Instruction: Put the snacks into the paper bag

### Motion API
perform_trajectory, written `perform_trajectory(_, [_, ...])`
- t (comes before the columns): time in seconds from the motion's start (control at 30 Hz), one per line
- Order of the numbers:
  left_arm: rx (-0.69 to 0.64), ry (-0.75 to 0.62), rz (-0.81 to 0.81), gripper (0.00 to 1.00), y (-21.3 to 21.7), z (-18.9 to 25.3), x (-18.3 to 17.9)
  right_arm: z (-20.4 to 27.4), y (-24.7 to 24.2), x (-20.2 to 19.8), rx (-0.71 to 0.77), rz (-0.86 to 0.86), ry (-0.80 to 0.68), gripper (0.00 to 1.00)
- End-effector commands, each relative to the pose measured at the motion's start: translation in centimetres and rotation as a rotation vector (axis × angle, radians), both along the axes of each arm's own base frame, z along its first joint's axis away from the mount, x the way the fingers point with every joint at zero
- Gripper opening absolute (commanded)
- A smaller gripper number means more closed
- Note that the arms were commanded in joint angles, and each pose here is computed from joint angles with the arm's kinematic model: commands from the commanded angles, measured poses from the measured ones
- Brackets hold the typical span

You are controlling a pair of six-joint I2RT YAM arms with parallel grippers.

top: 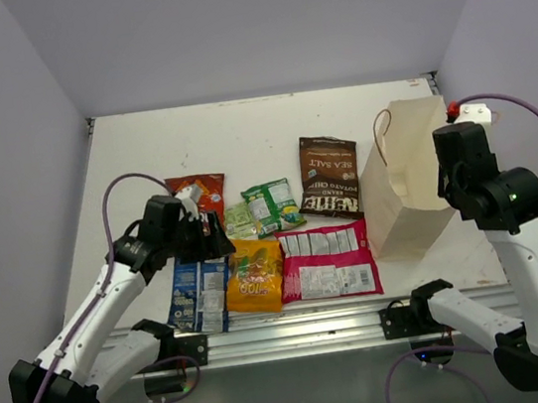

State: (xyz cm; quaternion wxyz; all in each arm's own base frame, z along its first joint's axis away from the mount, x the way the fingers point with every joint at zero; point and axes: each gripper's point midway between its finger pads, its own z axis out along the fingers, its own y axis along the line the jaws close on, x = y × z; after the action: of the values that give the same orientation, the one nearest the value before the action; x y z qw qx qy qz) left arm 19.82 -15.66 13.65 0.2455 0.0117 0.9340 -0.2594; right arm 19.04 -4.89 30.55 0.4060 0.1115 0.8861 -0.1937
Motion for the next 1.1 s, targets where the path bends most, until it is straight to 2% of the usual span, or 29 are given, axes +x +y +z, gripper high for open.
perform_trajectory(0.0, [-0.11,0.004,-0.015,0.79,-2.6,0.1,-0.5,0.0,0.7,0.9,0.014,0.04,-0.003,0.0])
perform_trajectory(0.13, [-0.142,0.008,-0.026,0.8,-4.3,-1.2,-0.7,0.2,0.8,1.0,0.016,0.05,-0.006,0.0])
perform_trajectory(0.27, [-0.079,0.052,-0.062,0.8,-5.6,-3.8,-1.5,0.7,0.7,0.9,0.013,0.052,-0.022,0.0])
perform_trajectory(0.37, [-0.009,0.06,-0.072,0.69,-6.1,-5.1,-1.6,0.8,0.6,0.8,0.008,0.054,-0.028,0.0])
perform_trajectory(0.47, [0.073,0.071,-0.079,0.43,-6.1,-6.1,-1.8,0.9,0.5,0.7,0.004,0.051,-0.033,0.0])
perform_trajectory(0.5, [0.087,0.065,-0.077,0.25,-6.1,-6.1,-1.7,1.0,0.4,0.5,0.002,0.05,-0.037,0.0])
perform_trajectory(0.57, [0.128,0.045,-0.066,0.05,-6.0,-5.7,-1.4,1.0,0.3,0.3,-0.002,0.044,-0.038,0.0])
perform_trajectory(0.6, [0.137,0.039,-0.065,0.0,-6.0,-5.5,-1.2,1.0,0.2,0.2,-0.005,0.045,-0.038,0.0])
perform_trajectory(0.63, [0.159,0.034,-0.06,0.0,-5.8,-5.4,-1.2,1.0,0.2,0.2,-0.006,0.045,-0.039,0.0])
perform_trajectory(0.73, [0.132,-0.021,-0.084,0.0,-7.0,-2.6,-0.2,1.0,0.1,0.1,-0.009,0.043,-0.037,0.0])
perform_trajectory(0.77, [0.084,-0.08,-0.092,0.0,-8.5,0.3,1.0,1.1,0.1,0.1,-0.009,0.043,-0.04,0.0])
perform_trajectory(0.83, [0.089,-0.15,-0.072,0.0,-9.1,3.6,2.5,1.2,0.0,-0.1,-0.009,0.043,-0.038,0.0])
perform_trajectory(0.87, [0.04,-0.223,-0.068,0.0,-10.7,7.8,4.1,1.4,0.0,-0.1,-0.009,0.041,-0.043,0.0])
perform_trajectory(0.9, [0.034,-0.257,-0.06,0.0,-11.2,9.7,4.7,1.4,0.0,-0.2,-0.009,0.041,-0.042,0.0])
perform_trajectory(0.93, [-0.02,-0.331,-0.061,0.0,-12.9,14.1,5.9,1.4,-0.1,-0.2,-0.011,0.041,-0.044,0.0])
perform_trajectory(1.0, [-0.072,-0.403,-0.056,0.0,-14.3,18.3,6.9,1.4,0.0,-0.3,-0.009,0.043,-0.042,0.0])
perform_trajectory(1.03, [-0.134,-0.469,-0.063,0.0,-15.9,22.5,7.8,1.3,0.0,-0.3,-0.008,0.044,-0.042,0.0])
perform_trajectory(1.07, [-0.163,-0.502,-0.067,0.0,-16.7,24.5,8.1,1.3,0.0,-0.4,-0.007,0.046,-0.042,0.0])
